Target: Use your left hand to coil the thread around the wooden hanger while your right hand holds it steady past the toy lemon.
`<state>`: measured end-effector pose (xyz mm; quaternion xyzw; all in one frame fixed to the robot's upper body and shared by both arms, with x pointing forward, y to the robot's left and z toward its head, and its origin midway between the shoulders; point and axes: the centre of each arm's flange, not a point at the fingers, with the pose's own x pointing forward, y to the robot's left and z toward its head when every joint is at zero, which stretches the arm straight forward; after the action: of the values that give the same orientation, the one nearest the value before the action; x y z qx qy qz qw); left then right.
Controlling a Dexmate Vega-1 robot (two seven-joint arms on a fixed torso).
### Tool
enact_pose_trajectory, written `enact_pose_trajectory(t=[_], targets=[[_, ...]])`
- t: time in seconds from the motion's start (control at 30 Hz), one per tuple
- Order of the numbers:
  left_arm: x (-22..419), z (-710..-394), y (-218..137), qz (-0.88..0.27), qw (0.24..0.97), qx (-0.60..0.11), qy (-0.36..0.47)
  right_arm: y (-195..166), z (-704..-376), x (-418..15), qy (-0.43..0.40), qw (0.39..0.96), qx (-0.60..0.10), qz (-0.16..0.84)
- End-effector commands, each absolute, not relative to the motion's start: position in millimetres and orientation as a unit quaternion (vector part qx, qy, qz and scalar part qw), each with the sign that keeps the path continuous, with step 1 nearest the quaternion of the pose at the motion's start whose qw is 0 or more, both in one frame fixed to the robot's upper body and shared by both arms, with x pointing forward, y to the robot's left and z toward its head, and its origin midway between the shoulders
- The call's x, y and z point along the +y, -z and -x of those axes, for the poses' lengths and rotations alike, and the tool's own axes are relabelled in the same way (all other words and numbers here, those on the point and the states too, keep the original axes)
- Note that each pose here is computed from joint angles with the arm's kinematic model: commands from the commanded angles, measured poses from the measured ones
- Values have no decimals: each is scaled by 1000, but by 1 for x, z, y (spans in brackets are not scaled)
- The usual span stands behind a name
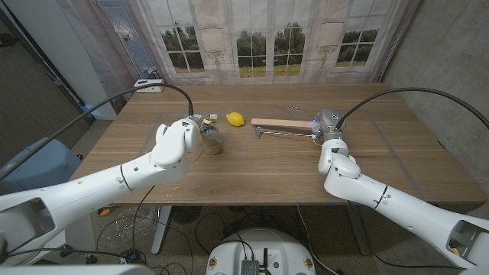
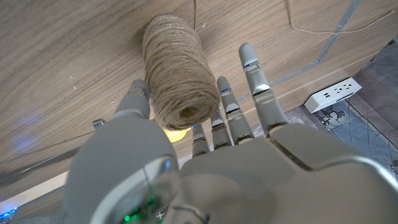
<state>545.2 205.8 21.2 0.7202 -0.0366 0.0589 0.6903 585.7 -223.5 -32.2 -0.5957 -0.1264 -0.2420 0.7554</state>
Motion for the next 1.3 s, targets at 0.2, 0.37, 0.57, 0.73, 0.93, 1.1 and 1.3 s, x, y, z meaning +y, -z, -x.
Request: enact_pose_trajectory(t=[0.2,0.37,0.57,0.73,0.93,1.1,1.3], targets=[[201,-559,-14,-743,660,-57,-97,31,-588,-223,240,753,-124,601],[204,-557,-11,-734,657,-95,-145,30,-588,-223,242,752,-122,601],[207,-553,-13,-726,656,-113,-171,29,-588,-222,242,751,-127,601],[212,-546,-19,-706,662,-148,-204,29,-587,-222,244,754,-132,596],[228,-534,-24,-620,706,-233,-250,30,-583,-224,237,774,-151,567],[237,-525,-30,-555,722,-296,-289,30,-579,-226,233,793,-169,538],[241,-521,-38,-519,720,-328,-324,31,-572,-228,228,806,-191,512]])
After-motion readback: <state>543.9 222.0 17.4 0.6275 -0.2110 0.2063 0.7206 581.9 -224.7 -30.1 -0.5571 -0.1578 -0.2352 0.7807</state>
